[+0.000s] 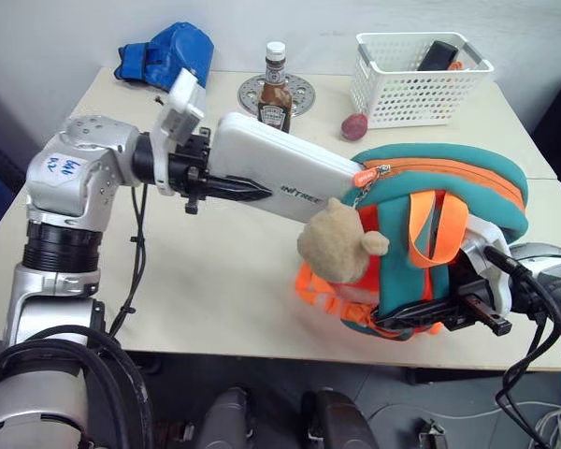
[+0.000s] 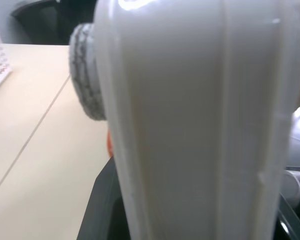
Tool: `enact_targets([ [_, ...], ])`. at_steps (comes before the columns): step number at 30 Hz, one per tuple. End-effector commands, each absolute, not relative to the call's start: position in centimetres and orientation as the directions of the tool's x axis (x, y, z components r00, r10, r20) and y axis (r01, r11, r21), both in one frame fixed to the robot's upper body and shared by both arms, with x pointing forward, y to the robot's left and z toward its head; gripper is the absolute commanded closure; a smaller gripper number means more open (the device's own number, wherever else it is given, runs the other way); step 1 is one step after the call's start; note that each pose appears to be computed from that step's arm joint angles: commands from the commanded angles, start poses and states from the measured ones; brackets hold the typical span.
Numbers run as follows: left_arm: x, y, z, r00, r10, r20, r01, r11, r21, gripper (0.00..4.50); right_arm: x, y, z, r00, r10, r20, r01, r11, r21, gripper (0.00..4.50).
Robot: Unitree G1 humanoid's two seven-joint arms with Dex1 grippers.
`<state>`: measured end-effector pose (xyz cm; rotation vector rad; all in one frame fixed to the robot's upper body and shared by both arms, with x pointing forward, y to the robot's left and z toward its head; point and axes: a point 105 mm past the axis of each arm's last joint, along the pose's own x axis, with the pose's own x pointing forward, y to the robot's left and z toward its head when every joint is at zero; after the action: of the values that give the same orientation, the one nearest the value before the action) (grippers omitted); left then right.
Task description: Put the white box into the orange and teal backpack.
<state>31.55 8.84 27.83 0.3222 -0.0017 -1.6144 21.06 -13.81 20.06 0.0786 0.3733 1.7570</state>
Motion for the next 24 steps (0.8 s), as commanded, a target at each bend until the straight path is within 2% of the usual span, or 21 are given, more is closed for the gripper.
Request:
enact_targets([
  [1,31.8,6.4,27.0,-0.042,-0.978,-0.205,0.960,-0.097,0.262,3.13,20.7,-13.6,20.4,-0.240,0.959,-0.153,-0.944,-0.194,0.266,4.46],
  [12,33.2,-0.1,23.6,-0.007,-0.985,-0.174,0.971,-0.049,0.235,3.13,20.5,-13.0,20.4,-0.238,0.961,-0.140,-0.949,-0.199,0.245,4.46],
  [15,33.3,-0.4,23.5,-0.001,-0.986,-0.169,0.976,-0.038,0.215,2.16,20.8,-13.0,20.3,-0.217,0.966,-0.137,-0.953,-0.180,0.242,4.50],
  [21,32.5,3.1,25.5,0.014,-0.986,-0.166,0.973,-0.025,0.230,0.38,21.4,-13.0,20.0,-0.186,0.974,-0.132,-0.959,-0.151,0.239,4.50],
  [24,31.0,5.8,27.5,0.007,-0.989,-0.148,0.969,-0.030,0.245,0.38,21.6,-12.7,19.7,-0.184,0.974,-0.131,-0.960,-0.150,0.238,4.50],
])
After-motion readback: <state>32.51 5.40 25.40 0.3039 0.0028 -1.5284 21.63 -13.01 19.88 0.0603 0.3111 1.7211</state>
